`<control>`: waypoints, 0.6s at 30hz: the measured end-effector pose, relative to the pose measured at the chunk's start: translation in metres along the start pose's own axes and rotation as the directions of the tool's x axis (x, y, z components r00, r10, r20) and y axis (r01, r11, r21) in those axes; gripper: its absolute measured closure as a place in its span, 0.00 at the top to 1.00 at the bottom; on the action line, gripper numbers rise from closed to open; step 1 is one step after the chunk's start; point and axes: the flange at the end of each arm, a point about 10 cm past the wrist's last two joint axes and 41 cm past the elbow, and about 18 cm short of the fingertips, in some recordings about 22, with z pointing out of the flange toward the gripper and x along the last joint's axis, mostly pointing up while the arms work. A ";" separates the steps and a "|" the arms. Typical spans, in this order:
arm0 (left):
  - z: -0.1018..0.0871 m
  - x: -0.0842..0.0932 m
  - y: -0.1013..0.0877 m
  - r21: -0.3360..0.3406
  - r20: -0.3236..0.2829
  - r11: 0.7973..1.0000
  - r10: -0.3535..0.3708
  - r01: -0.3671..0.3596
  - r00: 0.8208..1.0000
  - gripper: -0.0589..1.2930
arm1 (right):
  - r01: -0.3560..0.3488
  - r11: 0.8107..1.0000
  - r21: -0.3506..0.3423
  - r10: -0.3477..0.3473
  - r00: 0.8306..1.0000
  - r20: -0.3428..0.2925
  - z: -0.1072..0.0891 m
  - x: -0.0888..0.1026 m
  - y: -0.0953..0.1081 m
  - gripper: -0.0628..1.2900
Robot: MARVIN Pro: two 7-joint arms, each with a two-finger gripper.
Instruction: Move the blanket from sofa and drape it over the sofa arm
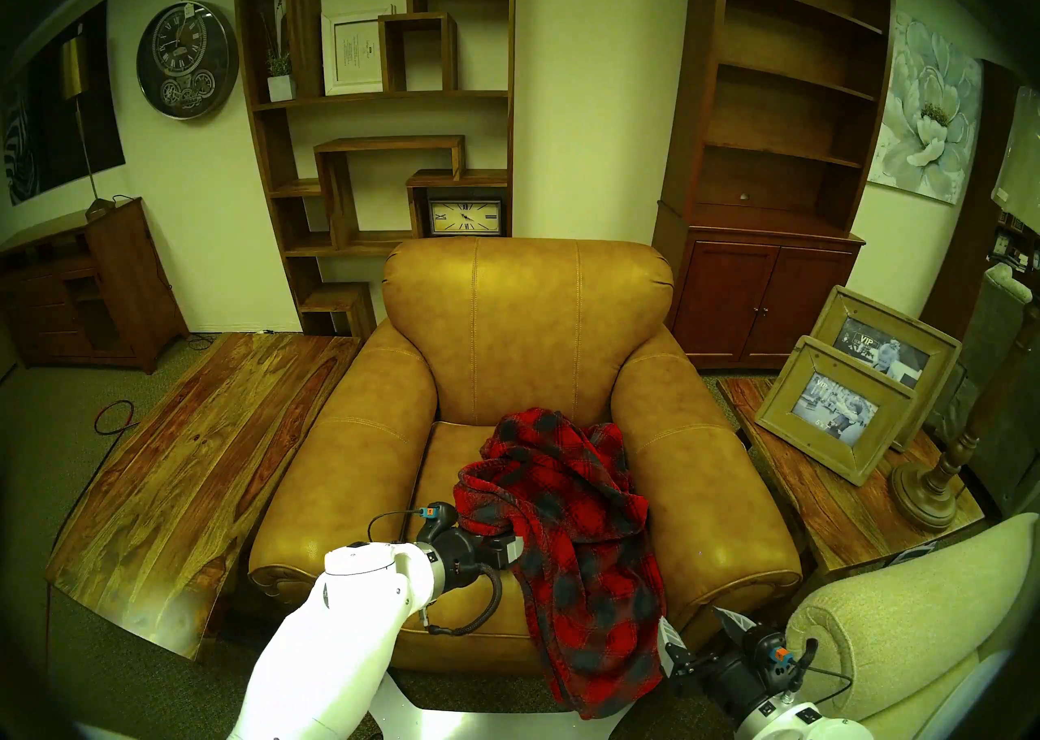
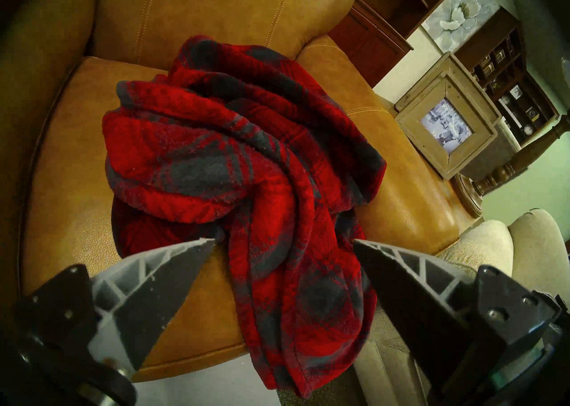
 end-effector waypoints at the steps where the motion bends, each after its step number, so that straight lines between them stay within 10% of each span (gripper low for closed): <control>1: 0.003 0.001 0.001 0.001 0.004 1.000 0.003 -0.003 1.000 0.97 | 0.000 1.000 0.000 0.000 1.000 0.000 0.000 0.000 0.000 0.94; 18: 0.055 0.015 0.011 0.024 0.063 0.998 0.054 -0.055 0.997 0.97 | -0.003 1.000 0.004 0.003 1.000 -0.004 0.001 0.000 0.000 0.94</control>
